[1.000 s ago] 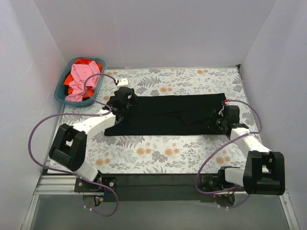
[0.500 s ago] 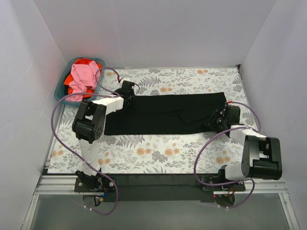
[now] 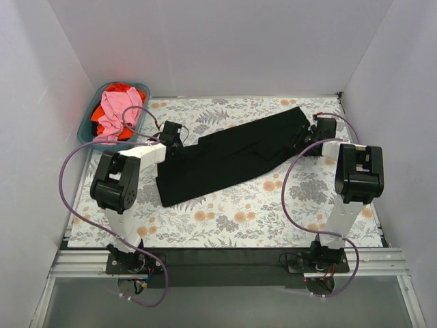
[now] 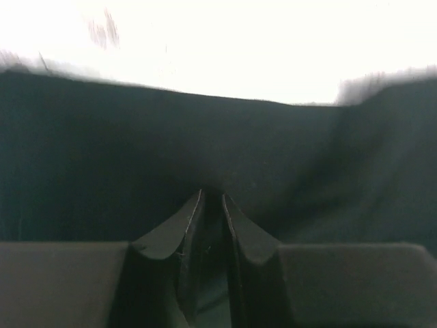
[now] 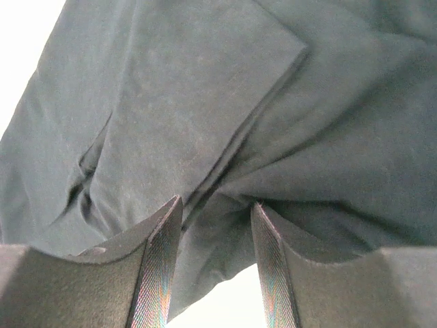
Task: Fold and stack the t-shirts
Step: Fold the tshirt
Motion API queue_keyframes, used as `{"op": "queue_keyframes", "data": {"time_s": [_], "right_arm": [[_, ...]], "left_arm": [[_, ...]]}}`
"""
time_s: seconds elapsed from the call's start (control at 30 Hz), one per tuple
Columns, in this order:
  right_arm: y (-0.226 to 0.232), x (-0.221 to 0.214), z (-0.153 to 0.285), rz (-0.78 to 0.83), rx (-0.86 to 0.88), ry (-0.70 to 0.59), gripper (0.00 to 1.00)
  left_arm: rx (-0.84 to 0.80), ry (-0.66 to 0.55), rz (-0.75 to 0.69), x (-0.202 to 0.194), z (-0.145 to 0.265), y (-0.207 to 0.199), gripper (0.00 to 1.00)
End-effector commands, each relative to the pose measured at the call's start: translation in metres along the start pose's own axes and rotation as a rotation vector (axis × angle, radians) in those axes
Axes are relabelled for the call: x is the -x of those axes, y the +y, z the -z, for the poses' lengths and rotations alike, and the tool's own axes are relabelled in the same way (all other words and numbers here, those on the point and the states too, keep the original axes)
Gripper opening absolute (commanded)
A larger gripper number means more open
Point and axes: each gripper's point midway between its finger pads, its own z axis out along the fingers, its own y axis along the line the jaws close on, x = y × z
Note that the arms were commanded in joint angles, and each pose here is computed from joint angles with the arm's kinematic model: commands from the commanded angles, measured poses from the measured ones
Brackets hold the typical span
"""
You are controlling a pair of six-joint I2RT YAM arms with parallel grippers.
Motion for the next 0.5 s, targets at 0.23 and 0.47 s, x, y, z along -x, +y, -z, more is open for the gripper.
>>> {"op": "queue_keyframes", "data": {"time_s": [0.23, 0.47], "right_arm": [[0.005, 0.053, -0.062, 0.113, 0.026, 0.074, 0.53], [0.044, 0.081, -0.020, 0.259, -0.008, -0.025, 0.60]], "left_arm": [[-0.237, 0.683, -0.017, -0.238, 0.141, -0.022, 0.26], [-0.292, 0.482, -0.058, -0.196, 0.169, -0.048, 0.64]]}}
